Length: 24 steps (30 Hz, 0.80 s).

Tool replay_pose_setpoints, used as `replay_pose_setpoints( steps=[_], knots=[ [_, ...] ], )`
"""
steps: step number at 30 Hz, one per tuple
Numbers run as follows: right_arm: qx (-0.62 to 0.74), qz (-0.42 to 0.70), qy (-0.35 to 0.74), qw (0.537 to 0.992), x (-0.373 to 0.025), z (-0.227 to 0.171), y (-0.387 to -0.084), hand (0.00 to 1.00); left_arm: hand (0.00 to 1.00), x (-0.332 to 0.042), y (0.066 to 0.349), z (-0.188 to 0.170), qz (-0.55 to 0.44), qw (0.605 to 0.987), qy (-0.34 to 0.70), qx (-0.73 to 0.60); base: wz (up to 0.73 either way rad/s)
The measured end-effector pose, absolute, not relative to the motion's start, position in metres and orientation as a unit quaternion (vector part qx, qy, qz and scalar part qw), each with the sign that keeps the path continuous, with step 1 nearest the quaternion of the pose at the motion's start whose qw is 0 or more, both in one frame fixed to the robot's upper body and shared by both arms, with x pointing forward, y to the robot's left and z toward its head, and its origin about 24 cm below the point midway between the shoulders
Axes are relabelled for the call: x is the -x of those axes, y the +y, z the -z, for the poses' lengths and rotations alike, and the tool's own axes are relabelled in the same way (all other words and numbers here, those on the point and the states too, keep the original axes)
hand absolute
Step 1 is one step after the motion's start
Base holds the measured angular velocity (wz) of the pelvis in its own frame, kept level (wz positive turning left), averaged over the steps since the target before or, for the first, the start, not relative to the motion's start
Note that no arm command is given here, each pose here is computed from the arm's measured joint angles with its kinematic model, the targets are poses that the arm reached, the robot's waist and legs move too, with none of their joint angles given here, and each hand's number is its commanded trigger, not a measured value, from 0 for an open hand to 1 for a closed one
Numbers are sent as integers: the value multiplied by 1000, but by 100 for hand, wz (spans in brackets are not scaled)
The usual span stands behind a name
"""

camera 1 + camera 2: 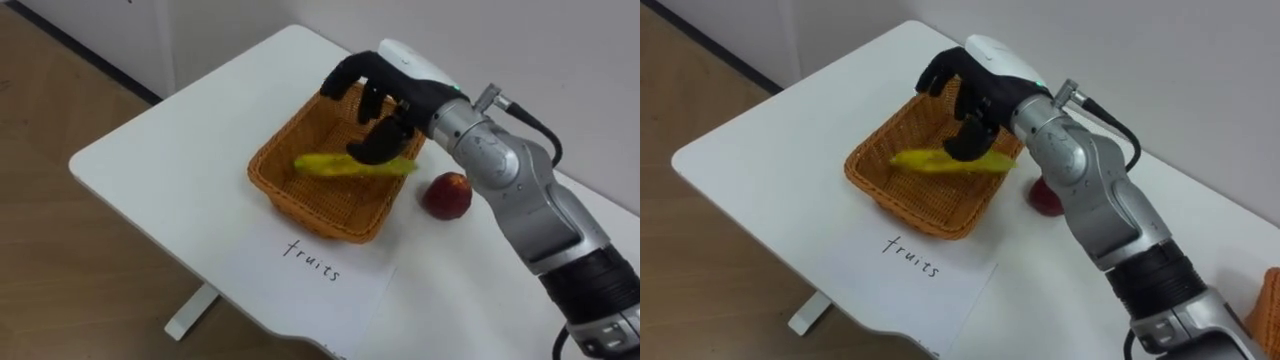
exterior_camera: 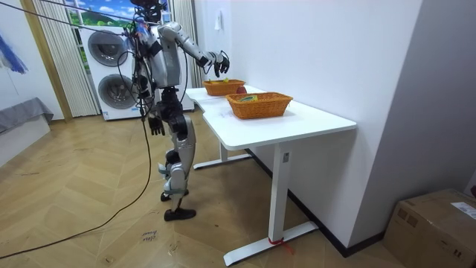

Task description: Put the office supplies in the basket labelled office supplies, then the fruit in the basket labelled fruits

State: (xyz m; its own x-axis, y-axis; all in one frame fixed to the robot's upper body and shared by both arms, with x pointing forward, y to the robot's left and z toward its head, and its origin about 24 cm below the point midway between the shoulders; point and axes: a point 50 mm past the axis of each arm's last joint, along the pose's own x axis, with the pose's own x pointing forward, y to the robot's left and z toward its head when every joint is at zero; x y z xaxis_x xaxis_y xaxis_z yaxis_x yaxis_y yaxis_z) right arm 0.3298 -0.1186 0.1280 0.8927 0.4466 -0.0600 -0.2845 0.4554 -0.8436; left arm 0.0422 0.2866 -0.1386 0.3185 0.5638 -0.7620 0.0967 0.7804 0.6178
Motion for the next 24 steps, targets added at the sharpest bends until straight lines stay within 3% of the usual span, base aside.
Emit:
replay_pose_setpoints(
  steps=[17, 24],
  knots=[
    [486, -228, -68, 841, -330, -117, -115, 0, 0, -39, 285, 140, -149, 753, 568, -297, 0],
    [451, -234, -69, 859, -330, -118, -115, 0, 0, -39, 285, 140, -150, 752, 568, -299, 4]
  ],
)
